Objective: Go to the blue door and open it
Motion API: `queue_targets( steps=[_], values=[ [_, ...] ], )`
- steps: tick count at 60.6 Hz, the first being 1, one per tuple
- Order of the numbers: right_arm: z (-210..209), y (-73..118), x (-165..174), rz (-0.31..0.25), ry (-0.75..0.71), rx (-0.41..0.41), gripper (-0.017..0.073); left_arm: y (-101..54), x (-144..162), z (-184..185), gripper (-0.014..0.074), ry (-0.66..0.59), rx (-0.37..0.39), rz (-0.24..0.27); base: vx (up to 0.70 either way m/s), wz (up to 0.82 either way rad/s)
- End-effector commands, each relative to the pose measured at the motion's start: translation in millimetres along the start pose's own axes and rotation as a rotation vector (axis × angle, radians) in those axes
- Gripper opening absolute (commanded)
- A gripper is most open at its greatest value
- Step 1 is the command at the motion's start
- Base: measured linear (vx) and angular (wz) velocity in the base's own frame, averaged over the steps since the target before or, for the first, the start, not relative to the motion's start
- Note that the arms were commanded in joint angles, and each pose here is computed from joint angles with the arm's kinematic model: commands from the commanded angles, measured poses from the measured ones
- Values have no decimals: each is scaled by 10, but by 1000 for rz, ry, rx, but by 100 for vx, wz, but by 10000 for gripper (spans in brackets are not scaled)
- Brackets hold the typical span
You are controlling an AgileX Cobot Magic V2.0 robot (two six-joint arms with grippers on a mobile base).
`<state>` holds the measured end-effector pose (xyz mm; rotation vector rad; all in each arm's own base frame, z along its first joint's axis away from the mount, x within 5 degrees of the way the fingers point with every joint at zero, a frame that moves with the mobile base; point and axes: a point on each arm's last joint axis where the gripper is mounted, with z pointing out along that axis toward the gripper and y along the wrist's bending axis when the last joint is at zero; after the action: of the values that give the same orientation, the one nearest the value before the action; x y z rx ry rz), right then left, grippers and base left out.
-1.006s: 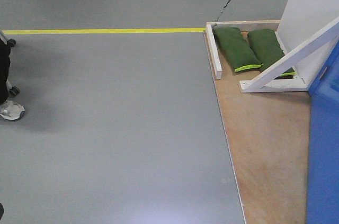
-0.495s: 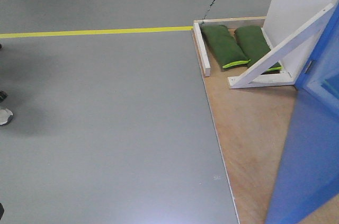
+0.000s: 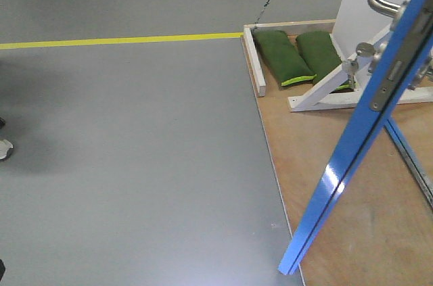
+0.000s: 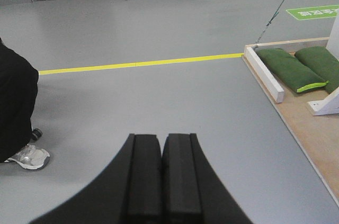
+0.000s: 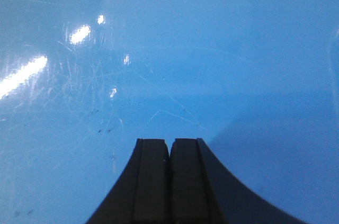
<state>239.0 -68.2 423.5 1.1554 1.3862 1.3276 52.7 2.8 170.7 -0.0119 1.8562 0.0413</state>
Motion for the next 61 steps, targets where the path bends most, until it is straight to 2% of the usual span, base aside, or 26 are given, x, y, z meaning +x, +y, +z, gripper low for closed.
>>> queue_targets(
  steps=[1,9,18,28,29,39,50,61],
  values=[
    [20,163,94,12,-3,-72,-4,-1,-180,-50,71,-123,3,-4,0,0],
    [207,213,112,13,-25,-81,-4,-1,-180,-50,71,-123,3,-4,0,0],
    [429,408,113,-1,-67,-129,-4,-1,-180,-50,71,-123,3,-4,0,0],
    [715,532,82,-13,-73,-153,-4,-1,-180,-50,71,-123,3,-4,0,0],
    [914,561,94,-14,-55,-158,-4,-1,-180,-50,71,-123,3,-4,0,0],
    [1055,544,186,-15,-15,-150,-4,-1,-180,-50,71,-123,3,-4,0,0],
    [1067,524,271,-63,48,-135,-4,-1,-180,-50,71,-123,3,-4,0,0],
    [1067,522,285,-65,64,-133,-4,-1,-180,-50,71,-123,3,-4,0,0]
  ],
)
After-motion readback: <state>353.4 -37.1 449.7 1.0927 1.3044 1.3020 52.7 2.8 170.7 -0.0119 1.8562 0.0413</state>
